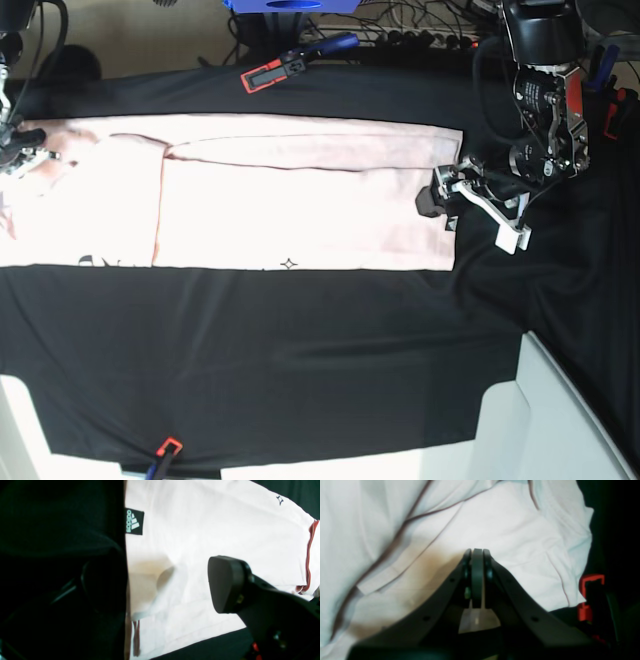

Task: Fold the T-shirt properly
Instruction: 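Grasp the shirt side edge with the left gripper and pull it outward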

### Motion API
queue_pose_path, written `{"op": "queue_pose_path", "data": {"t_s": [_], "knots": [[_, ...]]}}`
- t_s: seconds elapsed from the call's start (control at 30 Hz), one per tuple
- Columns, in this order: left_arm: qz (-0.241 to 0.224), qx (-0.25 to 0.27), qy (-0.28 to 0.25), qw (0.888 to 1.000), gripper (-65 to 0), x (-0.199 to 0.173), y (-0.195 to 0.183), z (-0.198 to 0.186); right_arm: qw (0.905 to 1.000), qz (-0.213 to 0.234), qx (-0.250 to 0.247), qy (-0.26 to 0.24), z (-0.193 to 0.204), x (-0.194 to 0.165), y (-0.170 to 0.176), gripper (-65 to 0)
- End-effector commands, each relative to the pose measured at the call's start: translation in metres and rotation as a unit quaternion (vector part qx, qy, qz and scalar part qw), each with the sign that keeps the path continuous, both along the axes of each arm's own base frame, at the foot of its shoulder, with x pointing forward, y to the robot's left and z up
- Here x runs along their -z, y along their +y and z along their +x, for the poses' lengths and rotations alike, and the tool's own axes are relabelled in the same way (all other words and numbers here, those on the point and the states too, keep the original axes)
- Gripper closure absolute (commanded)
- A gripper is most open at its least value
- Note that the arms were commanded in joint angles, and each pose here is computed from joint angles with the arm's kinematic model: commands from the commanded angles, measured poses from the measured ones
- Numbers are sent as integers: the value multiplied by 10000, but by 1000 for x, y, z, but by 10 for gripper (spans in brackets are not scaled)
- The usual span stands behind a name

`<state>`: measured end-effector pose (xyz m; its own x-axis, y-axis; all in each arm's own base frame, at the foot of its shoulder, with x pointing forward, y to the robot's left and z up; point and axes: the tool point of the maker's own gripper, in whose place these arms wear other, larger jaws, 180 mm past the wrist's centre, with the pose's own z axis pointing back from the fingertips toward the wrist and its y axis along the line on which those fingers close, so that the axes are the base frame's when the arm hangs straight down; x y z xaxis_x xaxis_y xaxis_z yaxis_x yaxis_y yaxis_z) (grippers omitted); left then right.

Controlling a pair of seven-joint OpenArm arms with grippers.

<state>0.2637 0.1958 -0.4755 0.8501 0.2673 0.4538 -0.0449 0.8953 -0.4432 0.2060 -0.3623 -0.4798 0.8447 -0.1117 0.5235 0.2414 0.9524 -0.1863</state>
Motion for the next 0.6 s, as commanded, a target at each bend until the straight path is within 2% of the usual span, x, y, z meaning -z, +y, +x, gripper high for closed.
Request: {"op": "queue_pose_path", "data": {"t_s": [0.0, 0.13, 0.47, 0.57], "knots": [[16, 63, 77, 9999, -571, 0, -3, -2, 9996, -177, -34, -217, 12, -15, -12, -4], [98, 158, -170, 9997, -571, -15, -4, 7, 9996, -177, -34, -217, 12, -15, -12, -4], [52, 153, -144, 9998, -569, -13, -10, 4, 9996, -185, -35, -225, 13, -16, -12, -4], [36, 316, -138, 9994, -501, -12, -20, 6, 9995, -199, -39, -225, 13, -16, -13, -4]]}}
